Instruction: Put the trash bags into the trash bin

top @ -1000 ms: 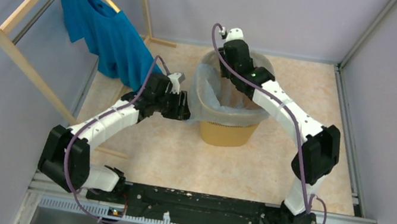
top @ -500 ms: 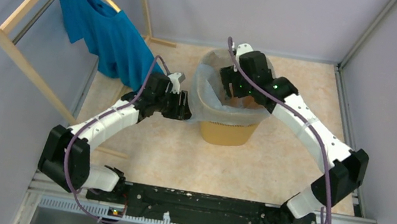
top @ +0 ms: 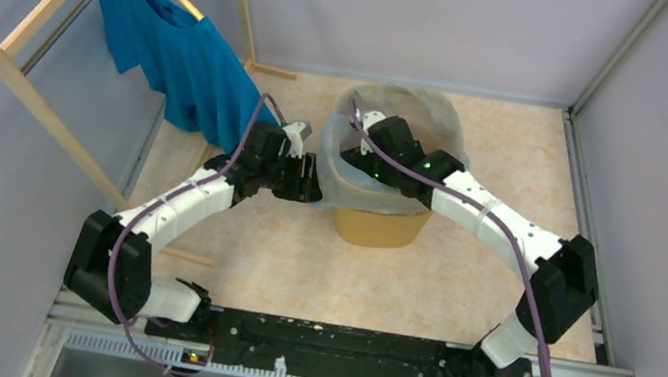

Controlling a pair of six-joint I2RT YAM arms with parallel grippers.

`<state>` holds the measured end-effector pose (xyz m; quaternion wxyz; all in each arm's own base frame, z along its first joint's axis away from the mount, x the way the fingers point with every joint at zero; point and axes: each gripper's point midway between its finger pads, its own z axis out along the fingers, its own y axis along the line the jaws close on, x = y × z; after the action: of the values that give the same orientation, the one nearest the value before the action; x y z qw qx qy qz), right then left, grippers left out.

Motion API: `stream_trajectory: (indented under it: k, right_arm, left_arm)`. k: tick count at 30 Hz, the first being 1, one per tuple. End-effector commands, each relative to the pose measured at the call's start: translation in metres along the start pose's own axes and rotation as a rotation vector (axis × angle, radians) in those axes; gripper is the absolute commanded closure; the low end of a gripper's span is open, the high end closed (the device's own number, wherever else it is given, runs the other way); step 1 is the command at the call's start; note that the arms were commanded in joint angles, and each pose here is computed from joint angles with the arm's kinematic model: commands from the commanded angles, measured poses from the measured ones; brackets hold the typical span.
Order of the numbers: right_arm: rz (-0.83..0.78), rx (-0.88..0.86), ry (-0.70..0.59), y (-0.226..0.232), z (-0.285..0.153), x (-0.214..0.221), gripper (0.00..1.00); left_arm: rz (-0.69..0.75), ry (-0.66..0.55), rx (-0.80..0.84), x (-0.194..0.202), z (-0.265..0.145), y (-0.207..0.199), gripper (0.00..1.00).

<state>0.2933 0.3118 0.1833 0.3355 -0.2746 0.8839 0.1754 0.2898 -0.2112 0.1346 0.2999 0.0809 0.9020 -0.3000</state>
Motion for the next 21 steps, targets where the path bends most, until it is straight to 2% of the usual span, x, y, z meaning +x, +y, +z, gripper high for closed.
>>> stream_trajectory:
  k: [1,6,10,15,21]
  right_arm:
    - [0.036,0.043,-0.098,-0.005,-0.008,-0.031,0.24]
    - [0.074,0.133,-0.149,-0.043,-0.032,-0.052,0.24]
    - [0.038,0.201,-0.155,-0.061,-0.036,-0.055,0.19]
    - [0.004,0.288,-0.105,-0.078,-0.01,-0.045,0.12]
    - [0.016,0.294,-0.026,-0.082,0.041,-0.02,0.12]
  left_arm:
    - [0.018,-0.031,0.023,-0.006,-0.002,-0.006,0.4]
    - [0.017,-0.034,0.019,-0.005,-0.003,-0.005,0.4]
    - [0.012,-0.032,0.022,-0.004,-0.002,-0.005,0.4]
    - [0.011,-0.027,0.029,-0.003,0.0,-0.005,0.39]
    - [0.015,-0.029,0.013,-0.003,-0.002,-0.003,0.38]
